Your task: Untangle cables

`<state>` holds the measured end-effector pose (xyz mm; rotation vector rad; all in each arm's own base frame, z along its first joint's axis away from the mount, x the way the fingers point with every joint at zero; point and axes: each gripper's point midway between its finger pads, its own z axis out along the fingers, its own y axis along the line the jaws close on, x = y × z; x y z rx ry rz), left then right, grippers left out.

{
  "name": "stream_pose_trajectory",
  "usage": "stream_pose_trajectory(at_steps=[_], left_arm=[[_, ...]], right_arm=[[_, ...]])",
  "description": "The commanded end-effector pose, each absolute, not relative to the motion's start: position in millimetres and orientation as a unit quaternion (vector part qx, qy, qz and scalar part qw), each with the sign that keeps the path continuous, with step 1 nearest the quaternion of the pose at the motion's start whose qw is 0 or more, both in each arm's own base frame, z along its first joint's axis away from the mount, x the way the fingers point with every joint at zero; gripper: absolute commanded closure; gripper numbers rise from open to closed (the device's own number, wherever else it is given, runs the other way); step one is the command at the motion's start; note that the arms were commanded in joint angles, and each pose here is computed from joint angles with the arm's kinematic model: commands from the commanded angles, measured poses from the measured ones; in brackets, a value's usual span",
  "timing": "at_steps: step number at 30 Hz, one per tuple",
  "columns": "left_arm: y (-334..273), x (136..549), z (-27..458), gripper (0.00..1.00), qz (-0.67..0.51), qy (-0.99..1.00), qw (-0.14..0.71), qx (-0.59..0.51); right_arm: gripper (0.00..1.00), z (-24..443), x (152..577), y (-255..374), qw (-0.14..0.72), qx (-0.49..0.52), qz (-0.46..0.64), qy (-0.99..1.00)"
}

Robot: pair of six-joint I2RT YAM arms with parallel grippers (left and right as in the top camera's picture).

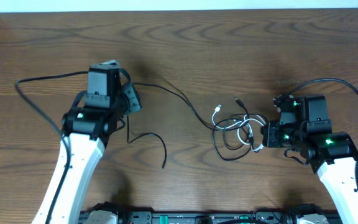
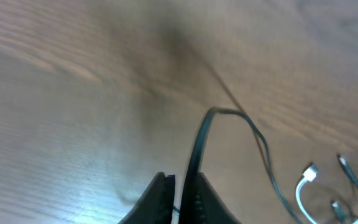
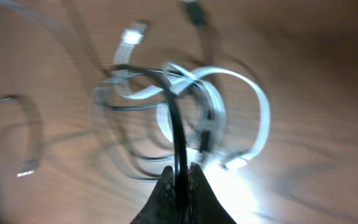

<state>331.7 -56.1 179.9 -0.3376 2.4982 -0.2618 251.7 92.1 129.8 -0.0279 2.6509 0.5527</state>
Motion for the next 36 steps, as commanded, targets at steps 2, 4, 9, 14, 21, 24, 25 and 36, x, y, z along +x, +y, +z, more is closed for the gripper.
stream_pose_trajectory(at_steps=[2, 4, 9, 14, 21, 24, 25, 36], left_arm=[[-82, 332, 160, 0.40, -0.156, 0.952, 0.240, -0.106], [-101, 329, 153, 0.24, -0.205, 0.952, 0.207, -0.091], [-179, 310, 153, 0.19, -0.346, 0.925, 0.148, 0.050], [-240, 285, 134, 0.17, -0.387, 0.904, 0.101, 0.153], [-277, 271, 111, 0.17, -0.335, 0.908, 0.116, 0.226], [-276, 273, 103, 0.29, -0.290, 0.919, 0.133, 0.232], [-276, 273, 102, 0.33, -0.284, 0.920, 0.135, 0.234], [-224, 303, 89, 0.92, -0.120, 0.954, 0.192, 0.196]], right_arm=[[0.99, 155, 251, 127, 0.233, -0.077, 0.299, 0.922], [0.99, 164, 250, 137, 0.236, -0.090, 0.331, 0.909], [0.99, 183, 241, 158, 0.238, -0.135, 0.402, 0.874], [0.99, 196, 240, 167, 0.245, -0.152, 0.435, 0.853], [0.99, 198, 238, 169, 0.239, -0.148, 0.447, 0.849], [0.99, 201, 235, 172, 0.236, -0.152, 0.458, 0.844], [0.99, 202, 235, 172, 0.235, -0.154, 0.461, 0.841], [0.99, 187, 246, 159, 0.244, -0.125, 0.407, 0.871]])
